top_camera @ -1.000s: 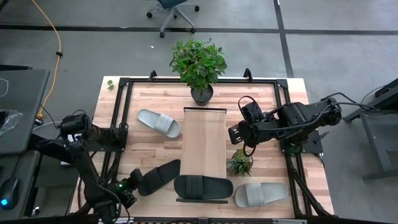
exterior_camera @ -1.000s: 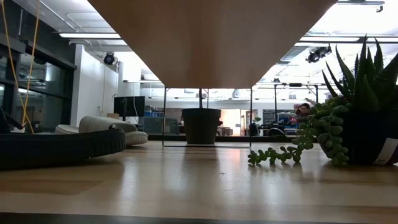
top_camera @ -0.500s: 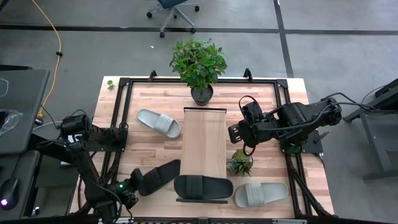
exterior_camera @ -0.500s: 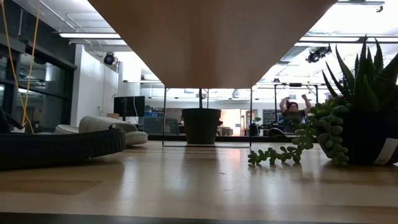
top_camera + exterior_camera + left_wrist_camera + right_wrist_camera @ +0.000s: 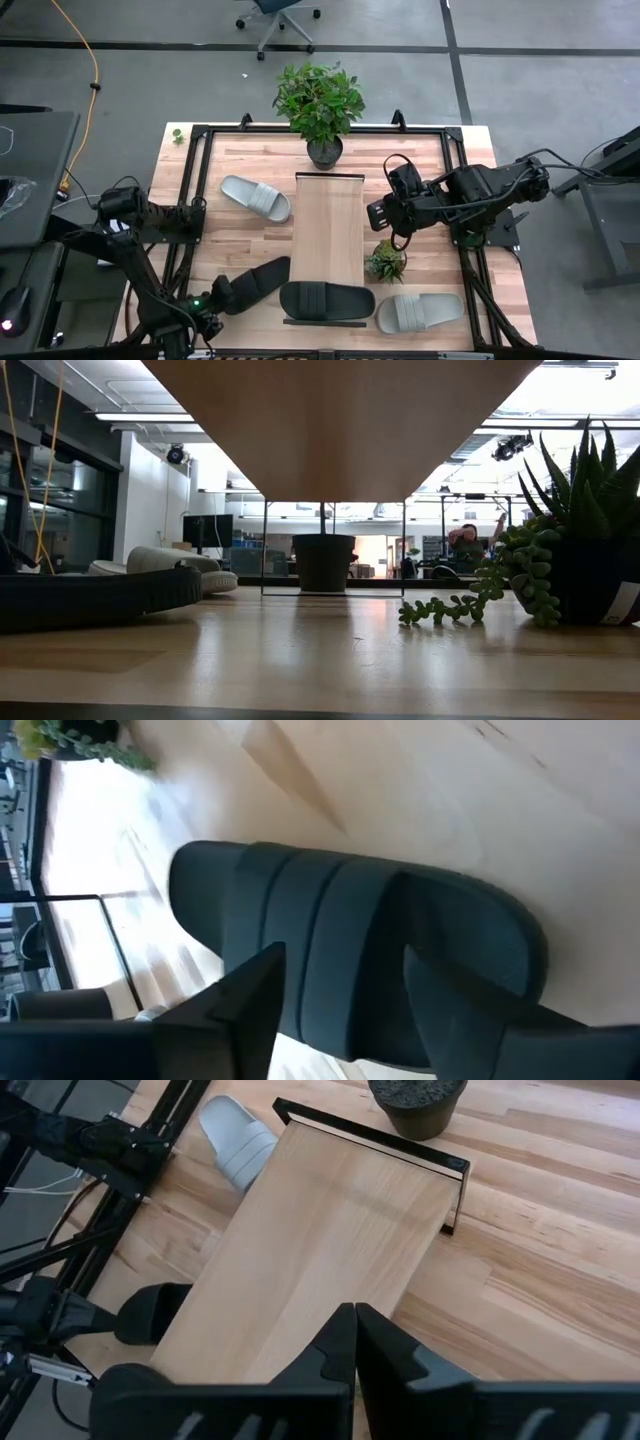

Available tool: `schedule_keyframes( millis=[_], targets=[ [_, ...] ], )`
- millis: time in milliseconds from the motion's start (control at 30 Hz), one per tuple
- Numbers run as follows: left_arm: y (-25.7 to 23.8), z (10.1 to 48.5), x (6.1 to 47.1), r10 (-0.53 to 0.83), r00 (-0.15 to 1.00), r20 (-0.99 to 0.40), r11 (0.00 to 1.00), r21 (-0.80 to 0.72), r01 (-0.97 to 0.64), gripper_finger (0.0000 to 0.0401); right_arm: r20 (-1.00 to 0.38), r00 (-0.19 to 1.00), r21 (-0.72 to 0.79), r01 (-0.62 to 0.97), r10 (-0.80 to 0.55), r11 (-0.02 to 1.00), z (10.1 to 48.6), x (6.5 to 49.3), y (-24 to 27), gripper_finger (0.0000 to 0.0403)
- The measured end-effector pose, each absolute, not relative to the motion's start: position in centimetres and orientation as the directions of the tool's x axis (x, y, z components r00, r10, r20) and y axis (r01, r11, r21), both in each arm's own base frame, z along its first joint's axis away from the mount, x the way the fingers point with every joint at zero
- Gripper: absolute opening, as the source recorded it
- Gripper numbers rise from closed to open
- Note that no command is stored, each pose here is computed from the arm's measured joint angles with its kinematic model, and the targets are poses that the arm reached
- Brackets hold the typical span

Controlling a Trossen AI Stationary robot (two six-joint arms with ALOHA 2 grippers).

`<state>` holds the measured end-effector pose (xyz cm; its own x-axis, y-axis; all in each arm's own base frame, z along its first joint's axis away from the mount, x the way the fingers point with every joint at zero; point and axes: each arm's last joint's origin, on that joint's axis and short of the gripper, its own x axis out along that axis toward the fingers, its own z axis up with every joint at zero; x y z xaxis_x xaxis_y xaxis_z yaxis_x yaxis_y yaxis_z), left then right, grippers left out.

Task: Pick and place slides into the shelf
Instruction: Put the black slide into the shelf

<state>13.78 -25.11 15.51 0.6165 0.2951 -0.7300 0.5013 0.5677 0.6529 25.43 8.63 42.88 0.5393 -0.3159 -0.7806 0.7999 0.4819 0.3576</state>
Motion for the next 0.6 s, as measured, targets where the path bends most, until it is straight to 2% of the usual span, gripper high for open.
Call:
schedule_keyframes(
  millis=[200, 600],
  targets=[
    [-25.2, 14.3, 13.8, 0.325, 0.584, -0.744, 0.542, 0.652, 0.530, 0.0217, -0.781, 0.539, 0.356, 0.799, -0.316, 0.484, 42.9, 25.4, 8.6, 0.0000],
    [-25.2, 14.0, 13.8, 0.342, 0.586, -0.734, 0.525, 0.667, 0.529, 0.0176, -0.781, 0.539, 0.356, 0.799, -0.316, 0.484, 42.9, 25.4, 8.6, 0.0000]
  ],
)
